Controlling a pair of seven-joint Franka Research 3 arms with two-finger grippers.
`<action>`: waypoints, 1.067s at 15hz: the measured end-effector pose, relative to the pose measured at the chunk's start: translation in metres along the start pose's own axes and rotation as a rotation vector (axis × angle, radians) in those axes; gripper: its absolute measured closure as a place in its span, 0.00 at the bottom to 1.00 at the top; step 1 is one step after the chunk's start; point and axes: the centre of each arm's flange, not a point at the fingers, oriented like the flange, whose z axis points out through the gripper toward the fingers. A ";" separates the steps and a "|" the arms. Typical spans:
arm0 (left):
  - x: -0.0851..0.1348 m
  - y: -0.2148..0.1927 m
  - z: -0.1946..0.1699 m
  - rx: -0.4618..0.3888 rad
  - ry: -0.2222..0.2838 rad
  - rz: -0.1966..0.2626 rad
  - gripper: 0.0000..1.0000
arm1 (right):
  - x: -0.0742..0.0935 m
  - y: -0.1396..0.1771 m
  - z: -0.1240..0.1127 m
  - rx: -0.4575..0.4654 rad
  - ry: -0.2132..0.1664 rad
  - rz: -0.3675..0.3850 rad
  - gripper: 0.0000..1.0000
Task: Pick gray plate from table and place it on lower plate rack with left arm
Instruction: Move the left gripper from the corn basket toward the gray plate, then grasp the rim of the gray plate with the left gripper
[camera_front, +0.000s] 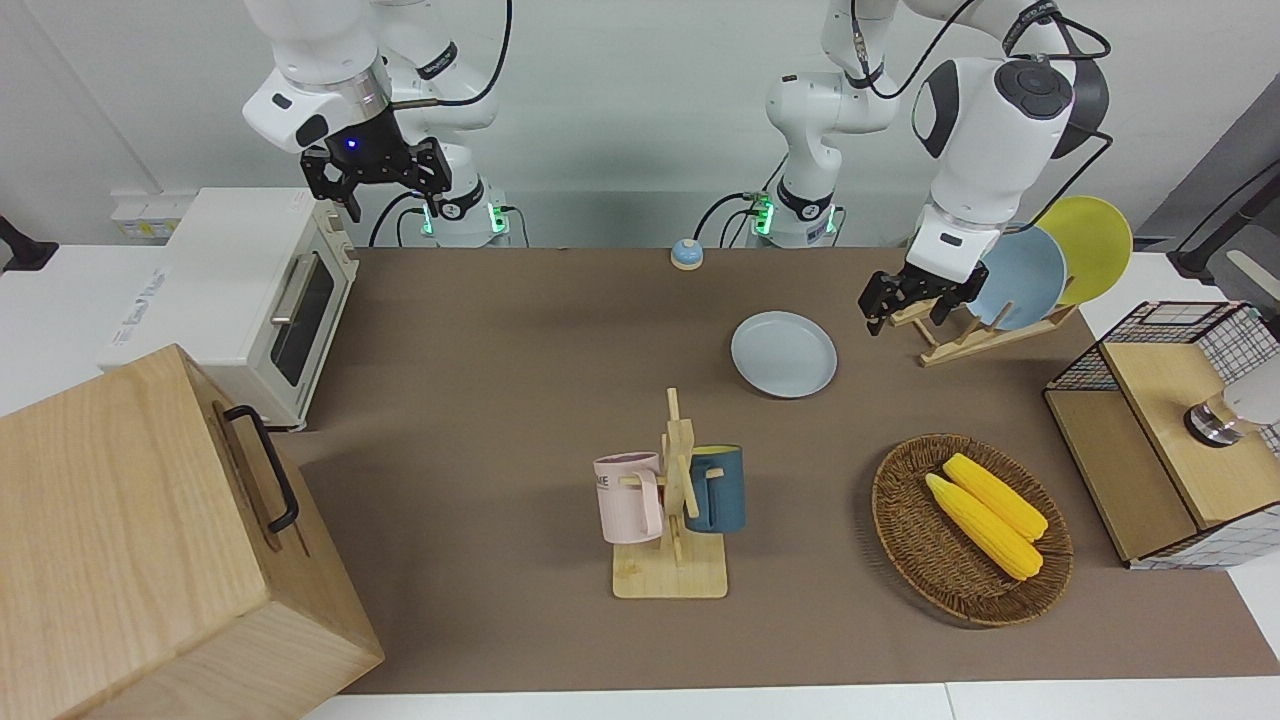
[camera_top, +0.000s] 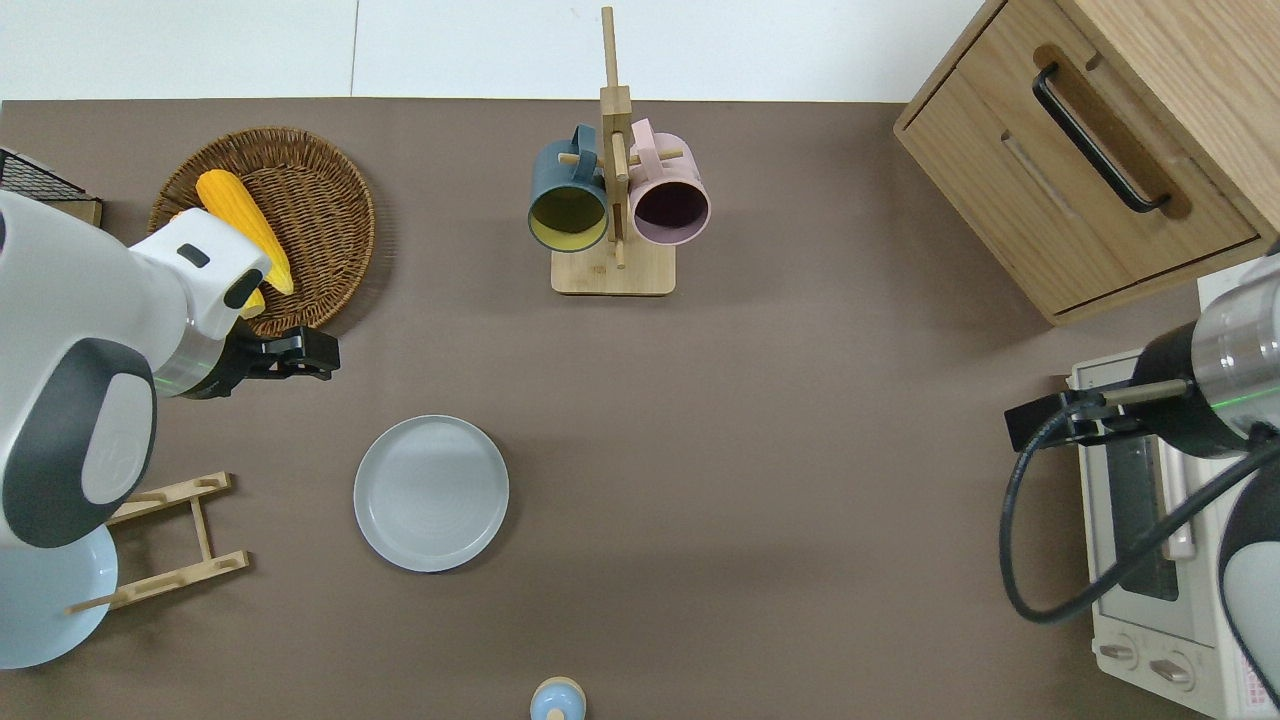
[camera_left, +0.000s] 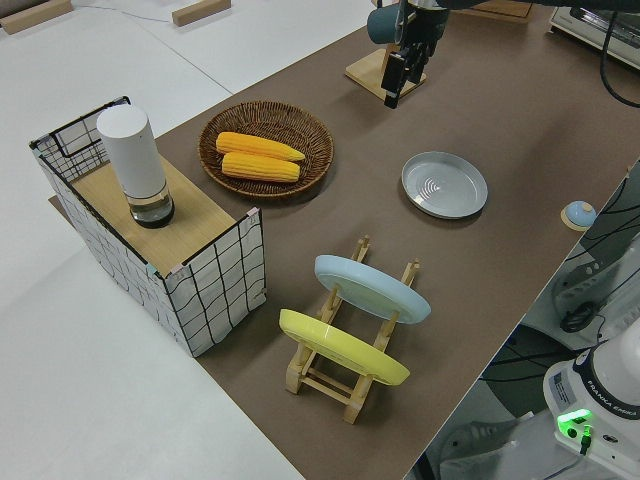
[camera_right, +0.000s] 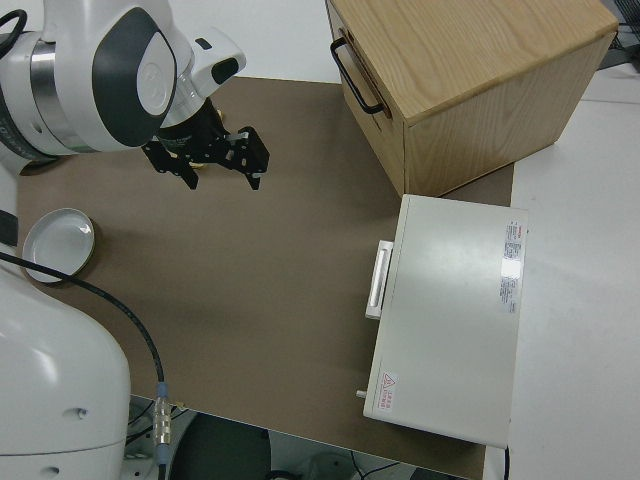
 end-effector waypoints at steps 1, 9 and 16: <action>0.000 0.001 0.008 -0.003 -0.004 0.000 0.01 | 0.000 0.000 0.000 0.000 0.000 0.000 0.01; -0.011 0.005 0.078 -0.057 -0.039 -0.024 0.00 | 0.000 0.000 0.000 0.000 0.000 0.000 0.01; -0.029 0.002 0.146 -0.035 -0.168 -0.032 0.00 | 0.000 0.000 0.000 0.000 0.000 0.000 0.01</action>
